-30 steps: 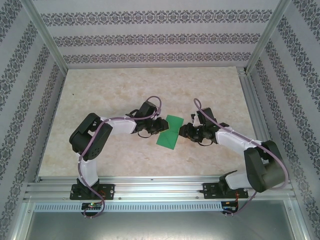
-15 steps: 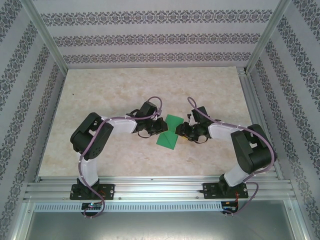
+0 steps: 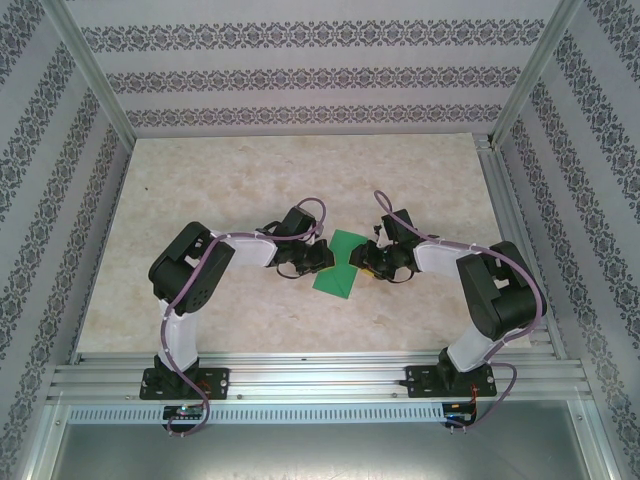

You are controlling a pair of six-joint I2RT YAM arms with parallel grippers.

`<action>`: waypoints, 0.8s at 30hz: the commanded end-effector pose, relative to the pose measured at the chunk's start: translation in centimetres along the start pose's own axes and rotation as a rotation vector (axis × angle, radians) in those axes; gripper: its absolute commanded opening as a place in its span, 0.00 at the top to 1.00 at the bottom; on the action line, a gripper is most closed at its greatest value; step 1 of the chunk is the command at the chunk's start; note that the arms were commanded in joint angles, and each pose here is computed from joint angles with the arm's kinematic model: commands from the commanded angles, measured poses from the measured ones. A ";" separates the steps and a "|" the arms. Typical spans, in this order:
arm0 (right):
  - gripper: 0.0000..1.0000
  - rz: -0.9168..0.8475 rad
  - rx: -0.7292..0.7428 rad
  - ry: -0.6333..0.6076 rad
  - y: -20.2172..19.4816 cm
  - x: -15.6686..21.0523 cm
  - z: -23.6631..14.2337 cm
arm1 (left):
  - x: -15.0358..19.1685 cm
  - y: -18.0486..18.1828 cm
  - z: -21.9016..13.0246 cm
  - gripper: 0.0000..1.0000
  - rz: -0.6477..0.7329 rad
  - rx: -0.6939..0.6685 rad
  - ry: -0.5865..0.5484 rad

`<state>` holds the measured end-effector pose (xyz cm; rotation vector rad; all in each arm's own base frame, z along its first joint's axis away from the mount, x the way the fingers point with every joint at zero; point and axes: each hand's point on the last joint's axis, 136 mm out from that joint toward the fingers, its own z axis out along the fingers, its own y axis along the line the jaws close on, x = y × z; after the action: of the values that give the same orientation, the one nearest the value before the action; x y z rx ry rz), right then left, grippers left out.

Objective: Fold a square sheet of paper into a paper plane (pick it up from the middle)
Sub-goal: Turn over the paper at the center of the table.

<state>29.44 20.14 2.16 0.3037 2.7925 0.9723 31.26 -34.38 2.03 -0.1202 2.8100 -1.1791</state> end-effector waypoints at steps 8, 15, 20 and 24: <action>0.63 -0.038 -0.079 -0.022 2.5 -0.6 1.4 | 1.0 0.9 -0.2 0.90 -0.028 -0.016 0.009; 0.66 -0.045 -0.087 -0.029 3.0 -0.9 1.2 | 2.0 0.9 -0.5 0.90 -0.055 0.007 0.006; 0.64 -0.052 -0.072 -0.025 3.0 -0.2 1.2 | 2.3 0.4 -0.5 0.90 -0.072 0.030 -0.005; 0.66 -0.050 -0.057 -0.022 2.7 0.0 1.4 | 2.4 0.0 -0.6 0.90 -0.079 0.047 -0.009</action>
<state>29.47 20.12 1.94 0.3583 2.7959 0.9365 29.77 -33.88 2.04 -0.2157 2.7860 -1.2355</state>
